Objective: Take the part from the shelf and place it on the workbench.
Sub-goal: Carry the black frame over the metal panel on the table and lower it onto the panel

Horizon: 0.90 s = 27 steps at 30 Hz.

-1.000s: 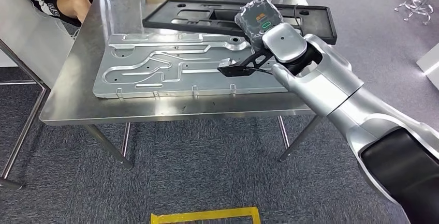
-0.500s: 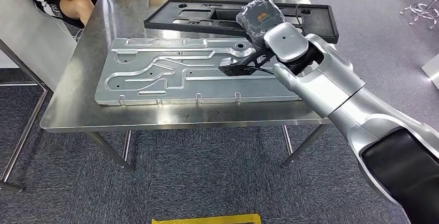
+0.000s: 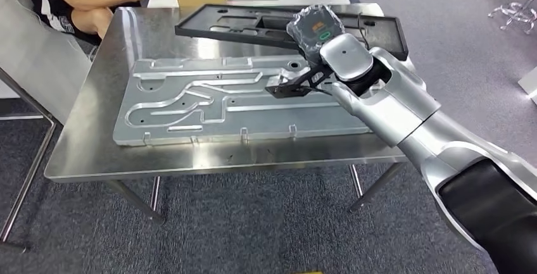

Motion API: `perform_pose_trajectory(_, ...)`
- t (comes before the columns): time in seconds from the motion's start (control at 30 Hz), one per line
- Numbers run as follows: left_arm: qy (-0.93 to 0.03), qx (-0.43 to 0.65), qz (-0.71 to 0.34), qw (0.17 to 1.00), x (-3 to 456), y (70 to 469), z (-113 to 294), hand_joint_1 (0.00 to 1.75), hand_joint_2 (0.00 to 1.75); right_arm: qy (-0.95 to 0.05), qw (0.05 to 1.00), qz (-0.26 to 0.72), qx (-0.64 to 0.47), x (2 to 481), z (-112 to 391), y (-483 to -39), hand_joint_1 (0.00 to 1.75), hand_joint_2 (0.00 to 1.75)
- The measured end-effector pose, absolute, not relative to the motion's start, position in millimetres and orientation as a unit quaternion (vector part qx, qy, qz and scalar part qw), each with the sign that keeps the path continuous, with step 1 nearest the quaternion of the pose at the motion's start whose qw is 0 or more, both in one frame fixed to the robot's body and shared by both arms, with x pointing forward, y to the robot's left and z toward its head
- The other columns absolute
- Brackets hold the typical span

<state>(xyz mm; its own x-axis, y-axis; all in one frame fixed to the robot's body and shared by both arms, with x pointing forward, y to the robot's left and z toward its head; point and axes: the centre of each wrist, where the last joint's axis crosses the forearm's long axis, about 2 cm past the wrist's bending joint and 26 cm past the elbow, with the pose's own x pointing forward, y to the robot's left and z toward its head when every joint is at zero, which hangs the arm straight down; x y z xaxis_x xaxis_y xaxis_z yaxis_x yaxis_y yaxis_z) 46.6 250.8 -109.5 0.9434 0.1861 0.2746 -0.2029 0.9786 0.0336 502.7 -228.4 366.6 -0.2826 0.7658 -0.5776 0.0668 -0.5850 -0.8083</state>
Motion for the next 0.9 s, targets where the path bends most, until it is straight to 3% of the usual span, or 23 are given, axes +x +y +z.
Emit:
perform_pose_trajectory(0.47, -0.138, 0.027, 0.099, 0.985, 46.4, 247.6, -109.3, 0.0, 1.75, -0.399, 0.269, 0.699, -0.529, 501.5, 349.9, -237.3, 1.75, 1.75)
perform_pose_trajectory(0.9, -0.165, 0.028, 0.103, 0.98, 46.8, 250.6, -109.5, 0.0, 1.75, -0.448, 0.324, 0.694, -0.462, 479.6, 255.8, -245.5, 1.75, 1.75)
